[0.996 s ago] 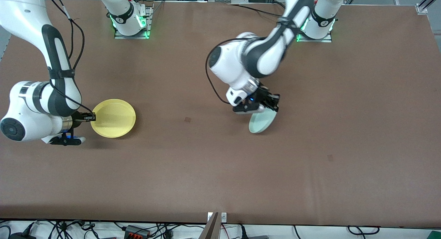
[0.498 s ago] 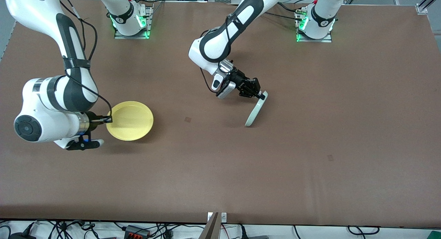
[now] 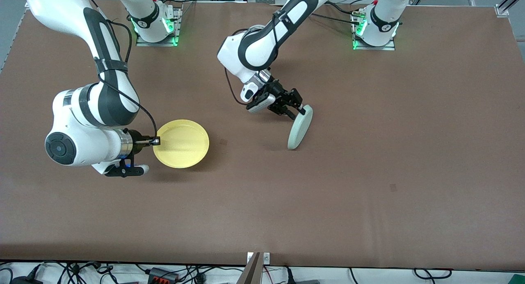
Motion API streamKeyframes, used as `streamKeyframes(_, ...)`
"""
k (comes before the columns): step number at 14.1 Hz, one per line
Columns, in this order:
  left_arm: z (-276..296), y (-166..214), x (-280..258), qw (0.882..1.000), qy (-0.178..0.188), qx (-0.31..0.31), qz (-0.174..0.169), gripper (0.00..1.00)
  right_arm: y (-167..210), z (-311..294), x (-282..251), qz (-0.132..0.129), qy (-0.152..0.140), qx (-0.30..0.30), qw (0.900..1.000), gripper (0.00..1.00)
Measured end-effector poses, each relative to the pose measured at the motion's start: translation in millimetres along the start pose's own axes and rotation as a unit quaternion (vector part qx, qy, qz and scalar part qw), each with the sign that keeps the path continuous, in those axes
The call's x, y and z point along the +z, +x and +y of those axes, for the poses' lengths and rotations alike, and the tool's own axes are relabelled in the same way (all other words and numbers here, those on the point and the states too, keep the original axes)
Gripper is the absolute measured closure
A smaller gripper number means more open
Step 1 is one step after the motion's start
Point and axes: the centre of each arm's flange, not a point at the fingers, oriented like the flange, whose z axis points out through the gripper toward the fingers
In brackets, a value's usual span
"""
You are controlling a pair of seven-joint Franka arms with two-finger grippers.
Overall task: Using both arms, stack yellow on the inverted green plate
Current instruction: 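Flip the green plate upside down and lower it onto the table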
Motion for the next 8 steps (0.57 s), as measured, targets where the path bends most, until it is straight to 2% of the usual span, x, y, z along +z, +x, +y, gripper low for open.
streamKeyframes(1,2,5,-4,0.999,-0.033,-0.008,-0.009,0.25,0,3,1,-0.004,0.0,0.002,1.0,0.97)
streamKeyframes(3,14,14,-3,0.991,-0.126,-0.031,-0.039,0.04,-2,9,4,-0.019,-0.002,0.007,1.0,0.97)
streamKeyframes(4,22,19,7,0.982,-0.171,-0.049,-0.064,0.0,-2,11,4,-0.022,-0.003,0.009,1.0,0.97)
streamKeyframes(6,29,35,25,0.96,-0.245,-0.09,-0.104,0.0,-1,16,4,-0.024,-0.002,0.013,1.0,0.97)
streamKeyframes(8,26,46,33,0.95,-0.271,-0.11,-0.113,0.0,-2,16,4,-0.024,-0.002,0.013,1.0,0.97)
